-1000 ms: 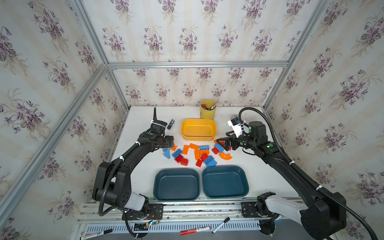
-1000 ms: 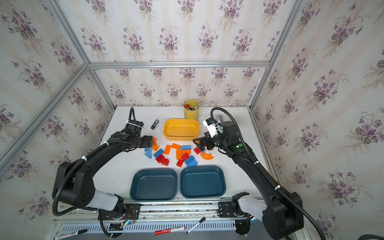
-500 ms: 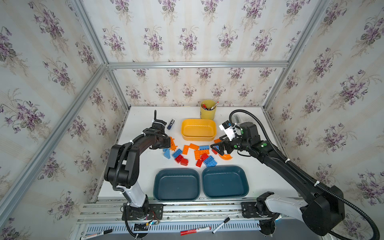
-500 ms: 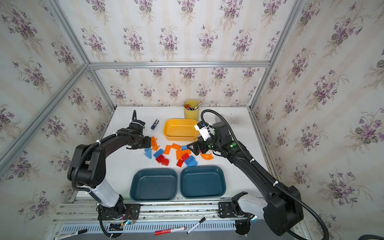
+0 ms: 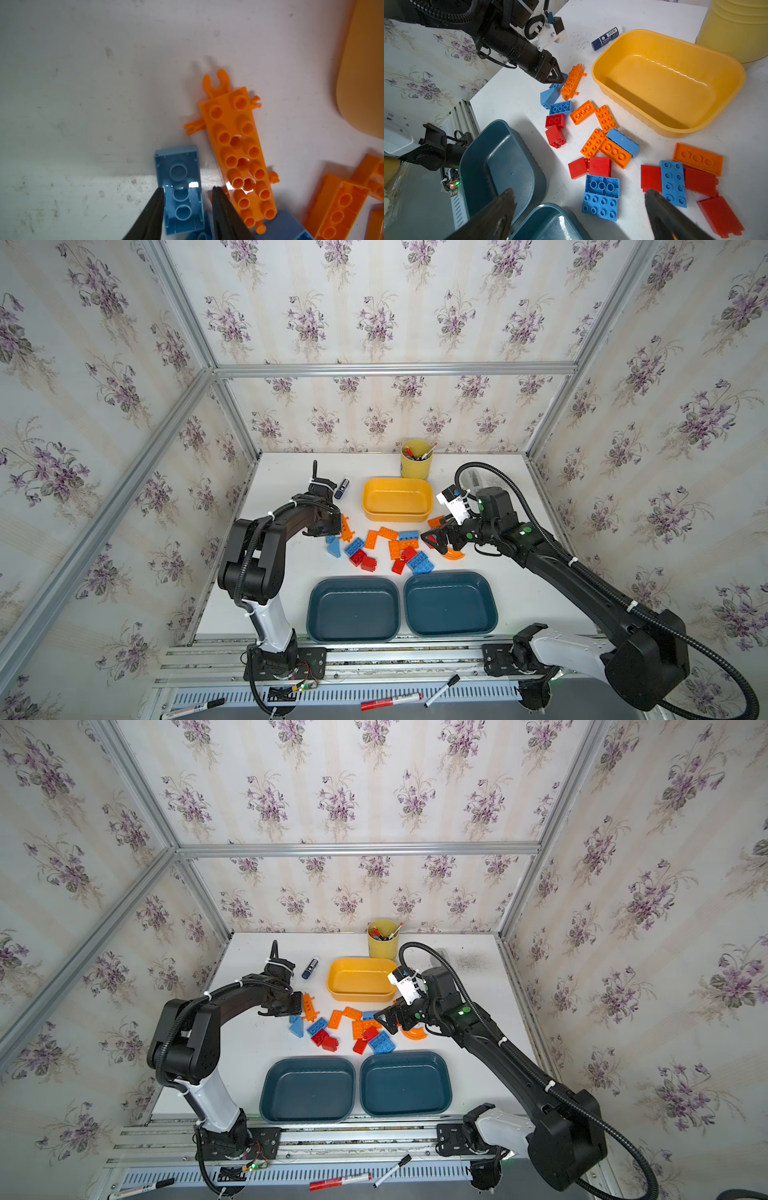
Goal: Sort the legos into containers by color
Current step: 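Lower the left gripper and close it on the light blue 2x3 brick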
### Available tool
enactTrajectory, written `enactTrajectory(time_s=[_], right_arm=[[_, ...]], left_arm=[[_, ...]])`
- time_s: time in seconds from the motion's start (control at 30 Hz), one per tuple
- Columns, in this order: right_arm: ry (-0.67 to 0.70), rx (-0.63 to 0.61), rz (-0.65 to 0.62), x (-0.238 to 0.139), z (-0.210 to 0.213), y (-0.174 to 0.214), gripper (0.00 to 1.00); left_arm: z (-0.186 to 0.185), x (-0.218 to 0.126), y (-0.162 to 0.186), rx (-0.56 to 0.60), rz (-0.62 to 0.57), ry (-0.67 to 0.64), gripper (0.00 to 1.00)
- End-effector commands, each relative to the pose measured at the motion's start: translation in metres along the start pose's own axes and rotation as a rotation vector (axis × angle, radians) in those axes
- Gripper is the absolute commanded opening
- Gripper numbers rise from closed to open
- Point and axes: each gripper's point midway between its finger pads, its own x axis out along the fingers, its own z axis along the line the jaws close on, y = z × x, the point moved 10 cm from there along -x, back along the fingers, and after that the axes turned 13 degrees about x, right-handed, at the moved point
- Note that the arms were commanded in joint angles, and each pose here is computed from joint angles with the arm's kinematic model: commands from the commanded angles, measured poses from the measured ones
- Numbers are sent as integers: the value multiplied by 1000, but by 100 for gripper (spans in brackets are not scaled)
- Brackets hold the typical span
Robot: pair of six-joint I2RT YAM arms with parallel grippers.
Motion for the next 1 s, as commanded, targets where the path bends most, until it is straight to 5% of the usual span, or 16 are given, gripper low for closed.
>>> enactTrajectory(time_s=[0.0, 0.37, 0.67, 0.97], right_arm=[[13, -12, -5, -1, 1, 0, 100], [37, -49, 4, -15, 9, -7, 100], [37, -46, 21, -7, 5, -8, 100], [20, -38, 35, -5, 5, -5, 100]], left_arm=[[2, 0, 2, -3, 42, -30, 43], [4, 1, 6, -52, 143, -69, 47], [2, -31, -8, -35, 30, -79, 48], [12, -10, 2, -114, 90, -98, 54]])
